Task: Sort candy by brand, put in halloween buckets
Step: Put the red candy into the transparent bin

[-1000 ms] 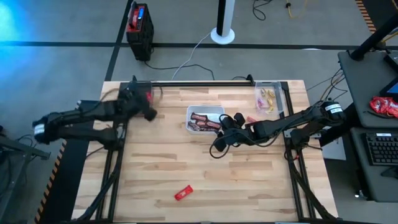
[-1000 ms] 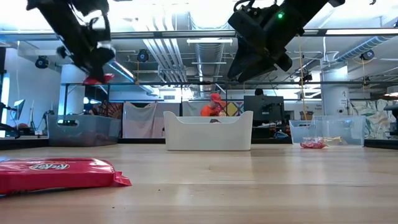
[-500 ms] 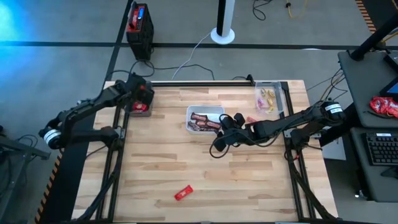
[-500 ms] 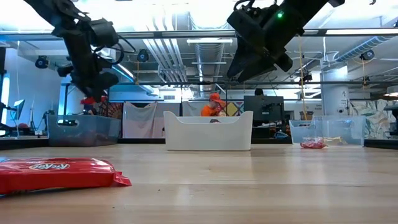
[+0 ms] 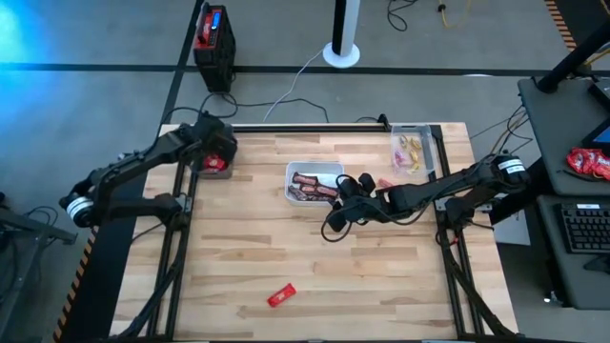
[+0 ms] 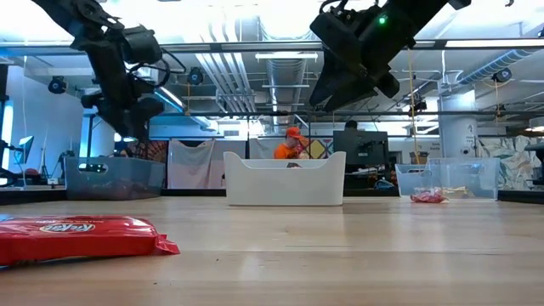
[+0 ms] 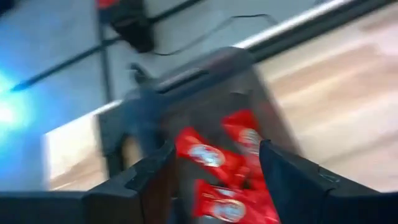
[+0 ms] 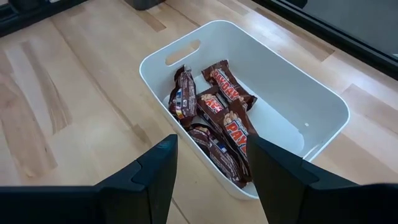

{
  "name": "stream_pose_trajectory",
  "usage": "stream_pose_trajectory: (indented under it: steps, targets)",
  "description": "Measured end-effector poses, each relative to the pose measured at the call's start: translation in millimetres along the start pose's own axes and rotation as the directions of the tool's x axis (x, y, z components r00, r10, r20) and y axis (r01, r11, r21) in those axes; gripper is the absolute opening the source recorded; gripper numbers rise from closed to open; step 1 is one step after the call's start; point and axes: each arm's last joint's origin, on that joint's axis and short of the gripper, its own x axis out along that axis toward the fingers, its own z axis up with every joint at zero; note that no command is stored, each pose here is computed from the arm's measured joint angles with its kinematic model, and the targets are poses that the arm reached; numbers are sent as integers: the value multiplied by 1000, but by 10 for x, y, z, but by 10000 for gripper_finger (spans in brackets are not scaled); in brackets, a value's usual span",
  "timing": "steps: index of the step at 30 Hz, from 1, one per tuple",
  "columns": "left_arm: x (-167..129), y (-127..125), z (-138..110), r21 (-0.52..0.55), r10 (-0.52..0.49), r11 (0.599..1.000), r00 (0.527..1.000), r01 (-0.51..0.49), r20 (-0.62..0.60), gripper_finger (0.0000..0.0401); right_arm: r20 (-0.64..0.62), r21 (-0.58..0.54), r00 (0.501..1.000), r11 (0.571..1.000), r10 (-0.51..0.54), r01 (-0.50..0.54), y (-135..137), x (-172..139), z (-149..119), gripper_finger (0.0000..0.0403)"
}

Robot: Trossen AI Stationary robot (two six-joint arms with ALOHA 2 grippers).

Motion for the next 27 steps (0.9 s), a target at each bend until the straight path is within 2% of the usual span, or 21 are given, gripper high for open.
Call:
stream_pose_trajectory:
  steps: [5,15,22,27]
  targets:
    - [-147,-186,-42,27,-226,974,974,225,17,211,-2,-7,1000,1000,-1,1,3,7,-6,185]
    - [-742,-728,-401,201,-455,882,881,426,129,201,-15,-50,1000,998,23,-24,32,-8,-27,185]
    - [-1119,-988,-757,321,-595,780,794,537,119,201,-19,-60,999,998,35,-36,59,-28,-46,185]
    - [-1308,-1112,-1015,407,-674,689,736,600,57,201,-81,-15,992,995,101,-102,75,-30,-72,185]
